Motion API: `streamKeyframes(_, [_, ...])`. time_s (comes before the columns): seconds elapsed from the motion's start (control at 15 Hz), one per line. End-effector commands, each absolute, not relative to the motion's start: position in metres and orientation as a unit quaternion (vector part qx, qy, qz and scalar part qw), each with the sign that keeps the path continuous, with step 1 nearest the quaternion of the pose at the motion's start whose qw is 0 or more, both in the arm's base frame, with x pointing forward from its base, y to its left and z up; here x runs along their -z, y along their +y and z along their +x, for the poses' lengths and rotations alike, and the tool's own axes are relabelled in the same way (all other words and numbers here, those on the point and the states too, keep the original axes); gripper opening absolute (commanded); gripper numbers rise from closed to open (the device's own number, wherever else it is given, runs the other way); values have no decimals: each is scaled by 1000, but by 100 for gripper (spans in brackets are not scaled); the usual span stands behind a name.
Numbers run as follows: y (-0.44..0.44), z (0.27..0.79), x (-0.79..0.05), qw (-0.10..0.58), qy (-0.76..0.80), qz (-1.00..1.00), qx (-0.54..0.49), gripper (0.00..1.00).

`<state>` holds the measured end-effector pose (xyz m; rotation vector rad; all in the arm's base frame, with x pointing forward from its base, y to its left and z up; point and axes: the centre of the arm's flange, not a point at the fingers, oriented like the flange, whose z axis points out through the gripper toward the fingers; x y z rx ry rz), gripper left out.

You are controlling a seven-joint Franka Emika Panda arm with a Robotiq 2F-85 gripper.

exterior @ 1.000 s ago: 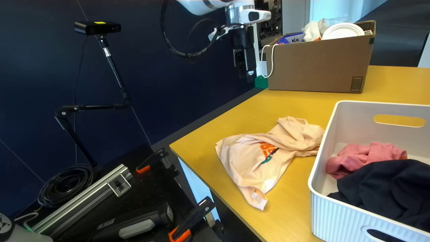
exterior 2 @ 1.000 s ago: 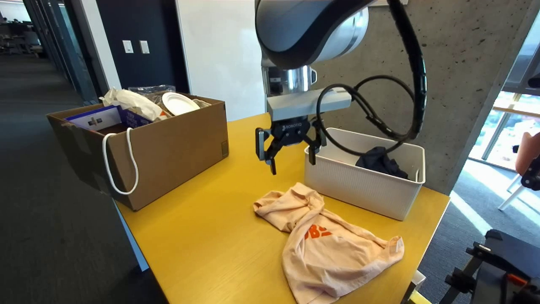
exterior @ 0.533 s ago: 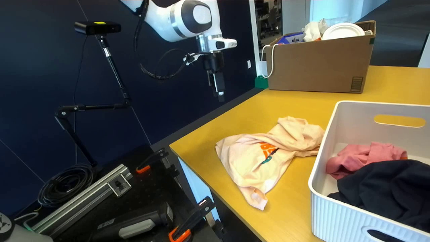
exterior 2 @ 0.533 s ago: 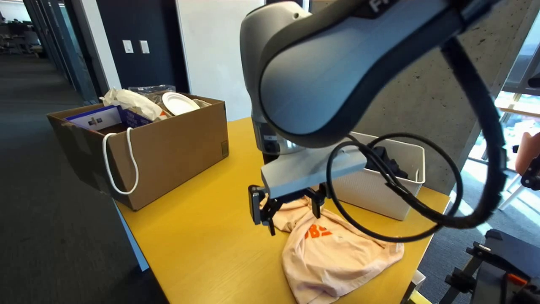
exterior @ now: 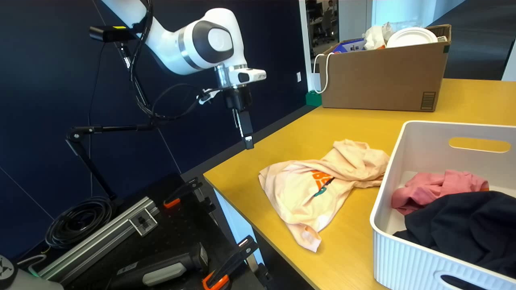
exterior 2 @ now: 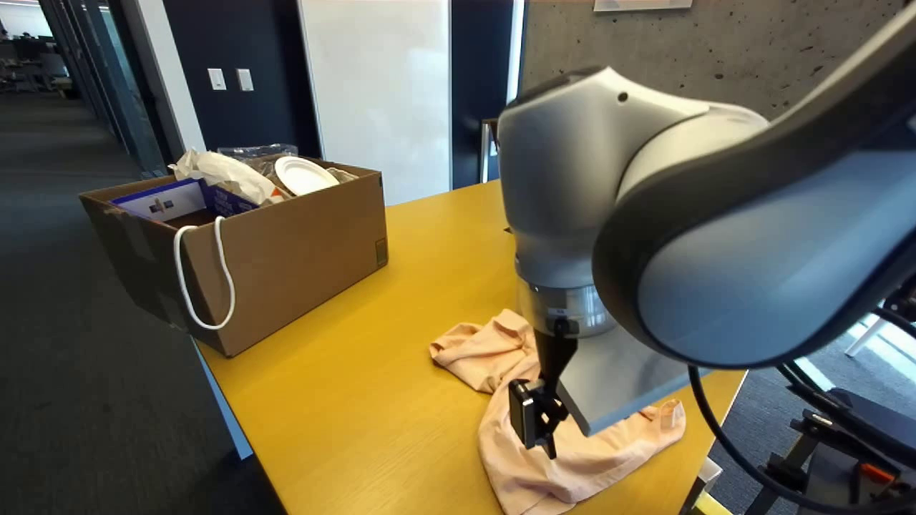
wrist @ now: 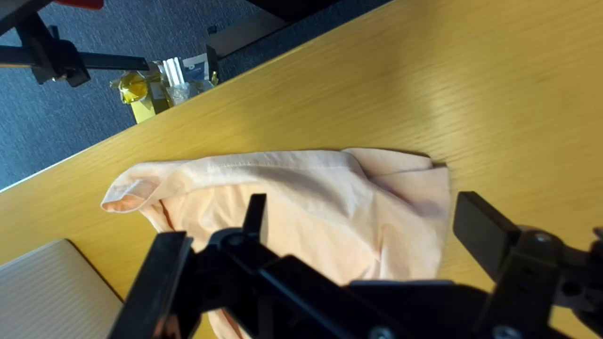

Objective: Fold the T-shirt on the table

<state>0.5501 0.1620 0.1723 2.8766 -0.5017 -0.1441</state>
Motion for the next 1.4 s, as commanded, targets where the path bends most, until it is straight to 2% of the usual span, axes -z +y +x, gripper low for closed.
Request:
streamKeyframes(0.0, [148,554,-118,111,-141,983,34,100])
streamKeyframes(0.6, [198,561,-52,93,-25,994,-44,100])
streamKeyframes(1.2, [178,558,-23,93,2,995,-46,100])
streamKeyframes(1.27, [178,557,-20,96,6,994,-45,96])
streamKeyframes(1.33, [179,557,-18,98,10,994,-45,72])
